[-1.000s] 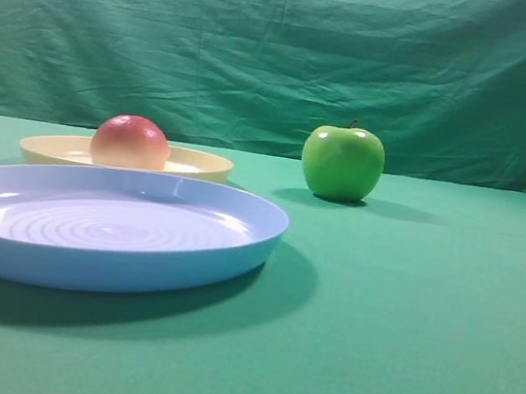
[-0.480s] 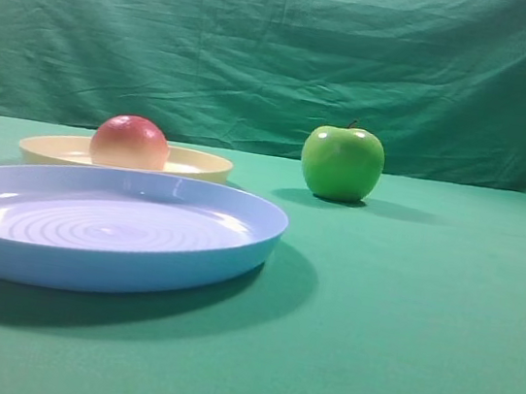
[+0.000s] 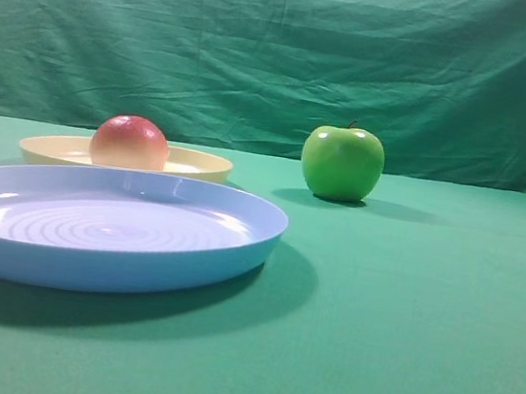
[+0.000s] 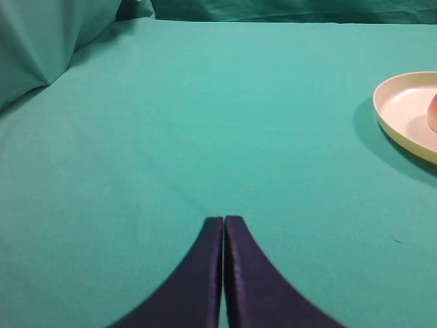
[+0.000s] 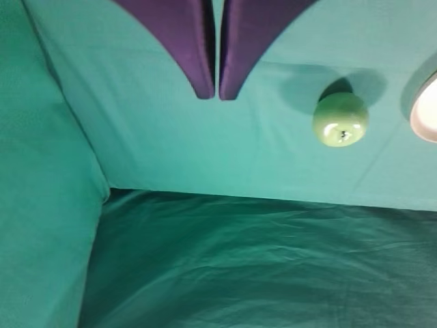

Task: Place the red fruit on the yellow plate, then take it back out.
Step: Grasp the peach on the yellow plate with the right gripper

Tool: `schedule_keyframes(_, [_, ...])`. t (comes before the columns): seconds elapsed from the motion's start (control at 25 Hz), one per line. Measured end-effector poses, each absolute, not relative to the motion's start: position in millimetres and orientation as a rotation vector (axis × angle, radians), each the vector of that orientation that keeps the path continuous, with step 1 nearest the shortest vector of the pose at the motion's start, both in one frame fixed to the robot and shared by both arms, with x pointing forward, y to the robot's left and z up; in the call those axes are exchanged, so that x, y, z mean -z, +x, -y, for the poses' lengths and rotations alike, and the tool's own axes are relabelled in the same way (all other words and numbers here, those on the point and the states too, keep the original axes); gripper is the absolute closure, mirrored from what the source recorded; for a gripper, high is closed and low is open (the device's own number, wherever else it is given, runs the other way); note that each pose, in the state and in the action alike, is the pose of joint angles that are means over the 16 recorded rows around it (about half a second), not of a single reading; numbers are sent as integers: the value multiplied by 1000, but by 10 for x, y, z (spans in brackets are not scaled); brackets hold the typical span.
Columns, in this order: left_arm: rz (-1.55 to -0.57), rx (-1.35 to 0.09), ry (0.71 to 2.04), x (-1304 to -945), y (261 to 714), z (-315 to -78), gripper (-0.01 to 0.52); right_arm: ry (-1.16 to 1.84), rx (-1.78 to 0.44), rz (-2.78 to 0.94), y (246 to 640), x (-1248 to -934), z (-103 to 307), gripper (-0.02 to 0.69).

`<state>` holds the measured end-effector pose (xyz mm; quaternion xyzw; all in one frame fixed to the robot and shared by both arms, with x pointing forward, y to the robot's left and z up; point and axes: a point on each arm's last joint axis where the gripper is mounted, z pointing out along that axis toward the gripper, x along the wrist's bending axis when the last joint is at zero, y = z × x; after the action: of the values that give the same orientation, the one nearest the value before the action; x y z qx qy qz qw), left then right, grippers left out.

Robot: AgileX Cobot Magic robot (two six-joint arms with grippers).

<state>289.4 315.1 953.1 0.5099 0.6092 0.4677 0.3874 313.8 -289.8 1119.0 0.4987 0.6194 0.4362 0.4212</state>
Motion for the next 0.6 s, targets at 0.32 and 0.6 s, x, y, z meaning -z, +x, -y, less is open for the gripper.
schedule_keyframes(0.32, [-1550, -1190, 1298, -9531, 2894, -3151, 514, 1249, -1091, -1403, 2916, -10529, 2982, 665])
schedule_keyframes(0.6, [-1550, -1190, 1298, -9531, 2894, -3151, 514, 1302, -1098, -1380, 2880, -10011, 2992, 665])
